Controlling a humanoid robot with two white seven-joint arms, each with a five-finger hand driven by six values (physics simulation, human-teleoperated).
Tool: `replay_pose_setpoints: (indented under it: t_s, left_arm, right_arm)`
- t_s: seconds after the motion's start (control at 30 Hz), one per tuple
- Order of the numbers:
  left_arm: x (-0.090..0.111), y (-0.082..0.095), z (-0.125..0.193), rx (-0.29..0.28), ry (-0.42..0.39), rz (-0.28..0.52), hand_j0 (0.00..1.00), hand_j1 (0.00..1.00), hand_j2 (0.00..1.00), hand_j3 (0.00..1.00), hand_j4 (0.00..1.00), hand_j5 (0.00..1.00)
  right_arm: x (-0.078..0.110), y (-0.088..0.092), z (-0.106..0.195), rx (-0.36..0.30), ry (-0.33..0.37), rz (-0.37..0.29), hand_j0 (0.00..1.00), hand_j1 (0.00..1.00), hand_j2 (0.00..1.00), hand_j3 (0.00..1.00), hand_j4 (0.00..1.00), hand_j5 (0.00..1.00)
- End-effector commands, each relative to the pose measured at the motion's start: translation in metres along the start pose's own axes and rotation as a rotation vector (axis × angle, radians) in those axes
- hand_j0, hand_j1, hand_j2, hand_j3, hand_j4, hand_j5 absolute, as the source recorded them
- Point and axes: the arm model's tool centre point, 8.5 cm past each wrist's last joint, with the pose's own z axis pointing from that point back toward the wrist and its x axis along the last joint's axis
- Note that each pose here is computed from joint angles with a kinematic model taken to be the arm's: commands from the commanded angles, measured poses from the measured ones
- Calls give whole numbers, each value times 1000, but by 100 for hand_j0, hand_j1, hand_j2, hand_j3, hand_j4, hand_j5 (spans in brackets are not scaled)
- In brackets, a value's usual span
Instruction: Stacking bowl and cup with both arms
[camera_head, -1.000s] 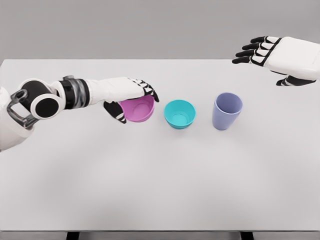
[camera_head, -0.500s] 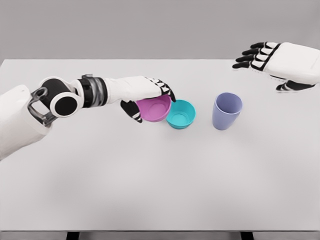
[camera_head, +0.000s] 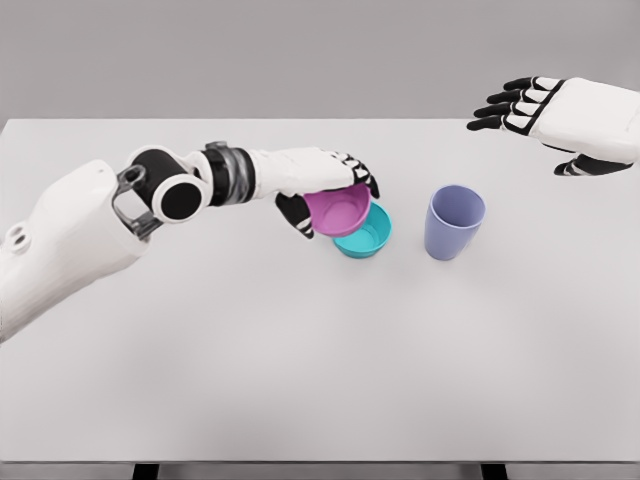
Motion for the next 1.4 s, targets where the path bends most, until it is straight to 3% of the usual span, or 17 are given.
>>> replay_pose_setpoints:
  t_s: [0.0, 0.6, 1.37]
  left_arm:
    - [3, -3, -7, -10, -9, 7, 66, 66, 66, 66, 66, 66]
    - [8, -4, -40, -35, 8, -6, 66, 66, 66, 66, 66, 66]
    - [0, -12, -44, -54, 22, 9, 67, 67, 67, 67, 67, 67]
  right_arm:
    - [0, 0, 0, -2, 0, -5, 100, 100, 100, 100, 100, 100]
    - [0, 1, 0, -1, -1, -7, 100, 100, 100, 100, 100, 100]
    - [1, 4, 0, 5, -2, -14, 100, 100, 100, 100, 100, 100]
